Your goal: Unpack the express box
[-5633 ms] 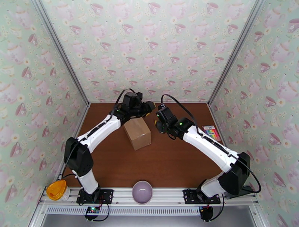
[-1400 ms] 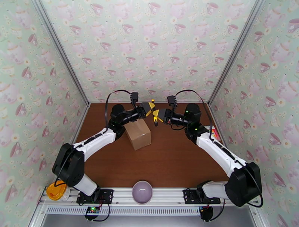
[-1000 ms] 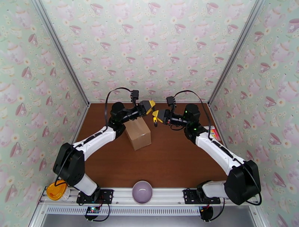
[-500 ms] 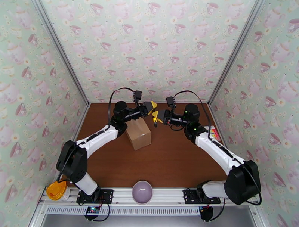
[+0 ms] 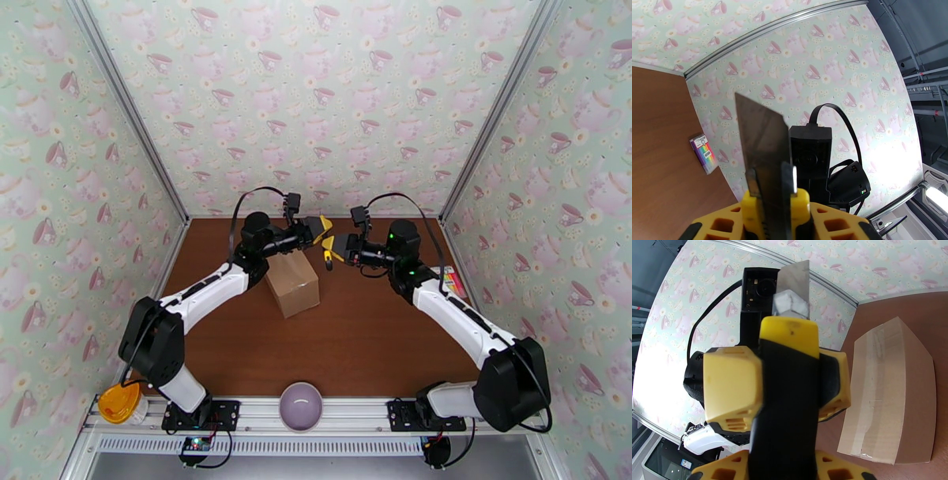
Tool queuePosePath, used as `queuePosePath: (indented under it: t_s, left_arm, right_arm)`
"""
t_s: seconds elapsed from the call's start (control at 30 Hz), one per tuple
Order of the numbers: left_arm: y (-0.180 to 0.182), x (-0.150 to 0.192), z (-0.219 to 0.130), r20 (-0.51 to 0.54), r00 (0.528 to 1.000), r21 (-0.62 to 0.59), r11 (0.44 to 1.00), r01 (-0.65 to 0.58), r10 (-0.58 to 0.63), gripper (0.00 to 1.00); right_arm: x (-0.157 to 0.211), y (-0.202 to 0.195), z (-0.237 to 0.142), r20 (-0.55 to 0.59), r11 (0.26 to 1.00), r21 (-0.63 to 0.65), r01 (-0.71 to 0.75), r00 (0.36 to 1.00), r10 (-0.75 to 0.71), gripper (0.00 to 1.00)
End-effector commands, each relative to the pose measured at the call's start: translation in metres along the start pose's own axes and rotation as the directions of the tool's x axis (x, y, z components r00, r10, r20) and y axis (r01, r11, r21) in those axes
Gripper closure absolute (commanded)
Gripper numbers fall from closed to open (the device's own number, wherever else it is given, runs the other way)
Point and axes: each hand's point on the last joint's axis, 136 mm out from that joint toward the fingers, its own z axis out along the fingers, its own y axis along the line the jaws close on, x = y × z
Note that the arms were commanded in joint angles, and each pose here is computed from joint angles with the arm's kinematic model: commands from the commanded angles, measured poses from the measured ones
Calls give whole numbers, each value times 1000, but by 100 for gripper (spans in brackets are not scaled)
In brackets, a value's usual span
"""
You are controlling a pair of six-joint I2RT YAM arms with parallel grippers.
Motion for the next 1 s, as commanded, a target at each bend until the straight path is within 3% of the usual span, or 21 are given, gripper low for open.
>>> queuePosePath:
  t_s: [0.0,0.1,0.23,0.37,0.5,0.97]
  left_arm:
    - [-4,-1,6,-11,999,3,999,-50,50,88]
    - [-3,-2,6,-9,999,-6,999,-47,47,100]
    - [0,-2,6,-7,999,-18,999,-44,44,100]
    - [1,-2,5,-5,999,-31,999,-42,42,100]
    - [4,-4,4,5,999,-53,998,-36,37,100]
    - [32,-16,-2,47,999,-309,951,1,15,100]
  right_arm:
    - [-4,-5,1,17,999,38,-12,1000,11,67]
    - [-5,-9,1,22,998,56,-13,1000,12,58]
    - [-4,-21,-2,33,992,128,0,999,-4,53]
    - [-5,-28,-5,42,985,171,4,999,-11,38]
    - [-5,-31,-9,44,977,213,27,998,-37,32]
    - [19,-26,-14,-64,894,397,206,978,-198,26]
